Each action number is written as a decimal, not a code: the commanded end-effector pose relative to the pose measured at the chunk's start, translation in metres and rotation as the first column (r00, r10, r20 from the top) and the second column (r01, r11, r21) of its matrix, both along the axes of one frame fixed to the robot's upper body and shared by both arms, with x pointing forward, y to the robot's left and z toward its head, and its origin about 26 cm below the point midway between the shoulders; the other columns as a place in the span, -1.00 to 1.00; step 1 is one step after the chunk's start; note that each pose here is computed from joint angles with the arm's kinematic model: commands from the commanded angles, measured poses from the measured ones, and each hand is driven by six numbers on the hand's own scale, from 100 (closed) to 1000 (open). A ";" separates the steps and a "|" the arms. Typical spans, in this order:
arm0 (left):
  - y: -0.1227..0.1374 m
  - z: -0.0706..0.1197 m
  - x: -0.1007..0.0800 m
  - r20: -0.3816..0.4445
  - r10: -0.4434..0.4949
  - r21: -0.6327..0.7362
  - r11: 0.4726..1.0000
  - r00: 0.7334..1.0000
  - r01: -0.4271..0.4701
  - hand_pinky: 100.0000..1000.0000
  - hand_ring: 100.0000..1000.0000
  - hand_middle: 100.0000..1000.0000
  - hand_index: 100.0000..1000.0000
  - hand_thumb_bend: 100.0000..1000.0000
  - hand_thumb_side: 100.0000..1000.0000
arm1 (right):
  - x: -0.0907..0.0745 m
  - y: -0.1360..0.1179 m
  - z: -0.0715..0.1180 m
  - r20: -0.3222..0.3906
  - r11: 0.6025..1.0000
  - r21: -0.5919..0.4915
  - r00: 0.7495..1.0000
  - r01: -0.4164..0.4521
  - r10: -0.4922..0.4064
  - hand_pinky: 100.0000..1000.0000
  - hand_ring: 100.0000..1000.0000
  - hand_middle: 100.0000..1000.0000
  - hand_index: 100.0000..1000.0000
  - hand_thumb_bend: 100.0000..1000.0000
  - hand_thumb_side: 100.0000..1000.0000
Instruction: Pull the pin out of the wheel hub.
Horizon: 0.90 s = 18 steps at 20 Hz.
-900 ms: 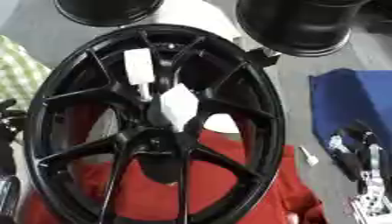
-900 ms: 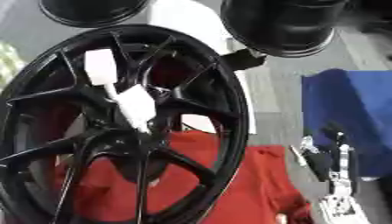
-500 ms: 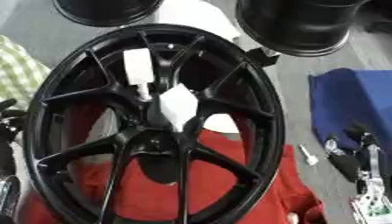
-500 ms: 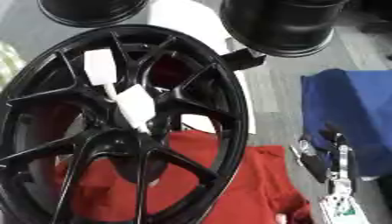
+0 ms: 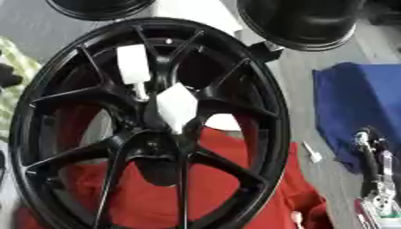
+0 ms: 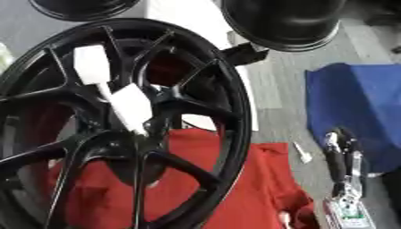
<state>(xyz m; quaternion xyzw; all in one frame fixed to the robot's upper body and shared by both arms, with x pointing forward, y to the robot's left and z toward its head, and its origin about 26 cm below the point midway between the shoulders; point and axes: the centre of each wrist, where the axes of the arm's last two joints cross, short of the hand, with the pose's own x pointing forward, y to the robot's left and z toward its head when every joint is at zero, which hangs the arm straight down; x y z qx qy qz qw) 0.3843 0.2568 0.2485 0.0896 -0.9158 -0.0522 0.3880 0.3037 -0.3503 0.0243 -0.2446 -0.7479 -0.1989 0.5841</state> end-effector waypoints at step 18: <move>-0.083 0.215 -0.090 0.130 -0.149 0.981 0.162 0.980 -0.105 0.55 0.40 0.36 0.66 -1.00 -0.64 | -0.017 -0.013 0.007 0.024 0.996 -0.067 0.998 0.062 -0.061 0.31 0.66 0.33 0.67 -0.72 -0.04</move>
